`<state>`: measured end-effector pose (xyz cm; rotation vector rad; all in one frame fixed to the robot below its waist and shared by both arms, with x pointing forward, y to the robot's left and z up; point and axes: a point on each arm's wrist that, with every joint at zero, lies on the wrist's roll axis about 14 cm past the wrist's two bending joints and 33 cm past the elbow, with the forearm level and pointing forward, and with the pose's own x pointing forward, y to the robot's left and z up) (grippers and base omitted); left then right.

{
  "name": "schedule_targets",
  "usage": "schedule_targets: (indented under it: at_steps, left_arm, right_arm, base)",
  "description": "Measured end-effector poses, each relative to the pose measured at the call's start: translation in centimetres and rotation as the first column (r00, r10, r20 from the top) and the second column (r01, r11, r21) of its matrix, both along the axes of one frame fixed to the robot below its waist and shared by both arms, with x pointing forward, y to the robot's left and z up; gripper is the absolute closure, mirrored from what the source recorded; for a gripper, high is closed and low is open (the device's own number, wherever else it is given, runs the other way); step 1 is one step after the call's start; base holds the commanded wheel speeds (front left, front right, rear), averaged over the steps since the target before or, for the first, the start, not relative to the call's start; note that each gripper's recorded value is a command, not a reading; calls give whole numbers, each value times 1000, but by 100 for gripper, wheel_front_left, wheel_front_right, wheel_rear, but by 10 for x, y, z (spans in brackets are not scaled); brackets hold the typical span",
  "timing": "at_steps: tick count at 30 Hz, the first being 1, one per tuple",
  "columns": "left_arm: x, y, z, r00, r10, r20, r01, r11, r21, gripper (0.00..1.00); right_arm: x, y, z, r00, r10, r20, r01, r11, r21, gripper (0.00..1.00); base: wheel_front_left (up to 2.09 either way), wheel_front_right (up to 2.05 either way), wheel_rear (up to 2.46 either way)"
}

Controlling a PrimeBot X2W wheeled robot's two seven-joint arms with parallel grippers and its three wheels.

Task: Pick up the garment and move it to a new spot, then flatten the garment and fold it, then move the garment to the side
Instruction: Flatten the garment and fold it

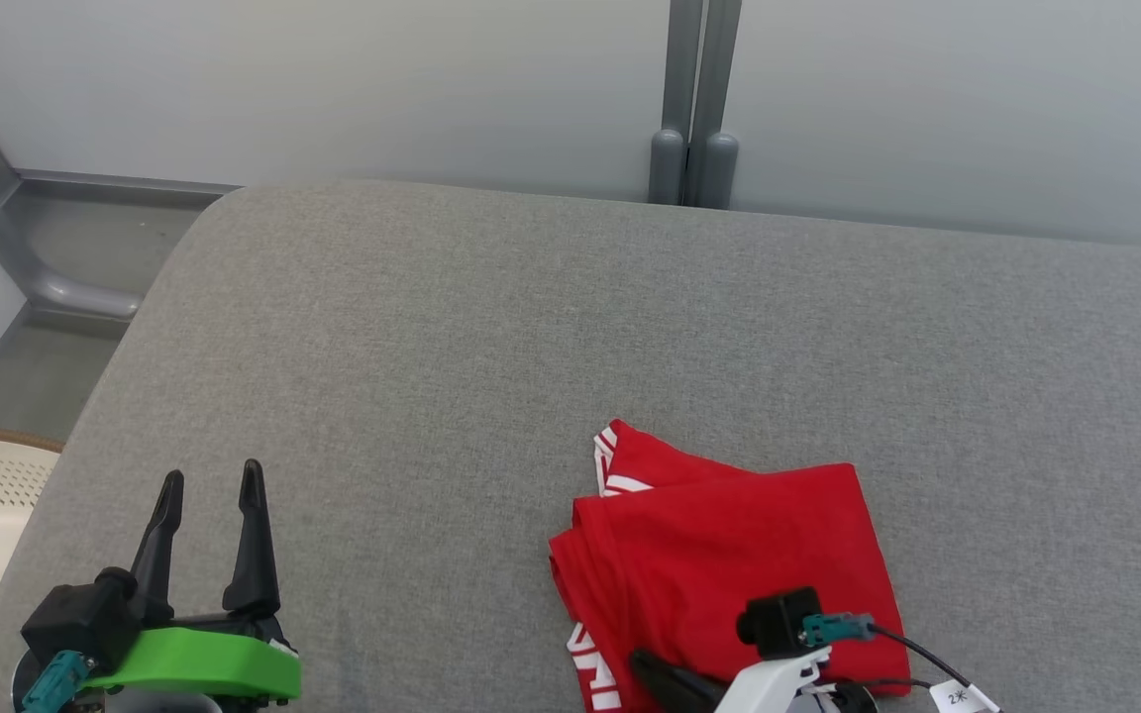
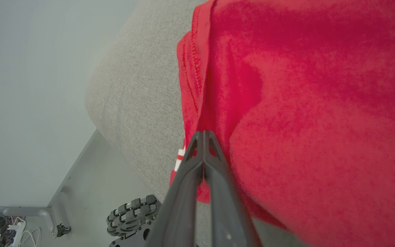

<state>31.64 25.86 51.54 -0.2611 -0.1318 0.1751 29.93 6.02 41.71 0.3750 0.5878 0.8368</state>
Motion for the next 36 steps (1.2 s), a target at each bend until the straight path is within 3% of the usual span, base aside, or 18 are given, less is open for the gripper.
schedule_targets:
  at_steps: [6, 11, 17, 22, 23, 25, 26, 27, 36]
  left_arm:
    - [2, 0, -3, 1000, 3, -8, -3, 1000, -4, 0]
    - [6, -4, -3, 1000, -7, -8, 7, 1000, -7, 0]
    - [11, -10, -1, 1000, -27, 0, 27, 1000, -6, 0]
    - [18, -19, 5, 998, -53, 19, 54, 999, -4, 0]
    - [19, -21, 6, 998, -57, 23, 57, 998, -5, 0]
    - [22, -25, 8, 997, -71, 31, 71, 997, -5, 0]
    - [24, -28, 9, 996, -78, 34, 78, 997, -2, 0]
    - [25, -30, 10, 996, -83, 37, 83, 997, -4, 0]
    - [38, -51, 13, 988, -144, 52, 144, 989, -10, 0]
  right_arm:
    - [-17, 35, 11, 996, 85, -13, -84, 993, 81, 100]
    - [-1, 33, 32, 996, 62, 59, -70, 988, 141, 100]
    - [41, -4, 69, 978, -67, 197, 25, 978, 207, 100]
    - [89, -72, 105, 897, -238, 371, 171, 964, 205, 100]
    - [96, -83, 112, 878, -264, 399, 195, 959, 205, 77]
    - [108, -108, 131, 822, -323, 469, 249, 945, 213, 51]
    - [112, -118, 138, 798, -342, 496, 269, 939, 216, 7]
    - [114, -127, 146, 772, -364, 522, 290, 931, 222, 0]
    - [109, -203, 166, 565, -548, 617, 514, 819, 256, 0]
  base:
    - [0, 0, 0]
    - [0, 0, 0]
    - [0, 0, 0]
    - [0, 0, 0]
    - [0, 0, 0]
    - [0, 0, 0]
    - [0, 0, 0]
    - [0, 0, 0]
    - [0, 0, 0]
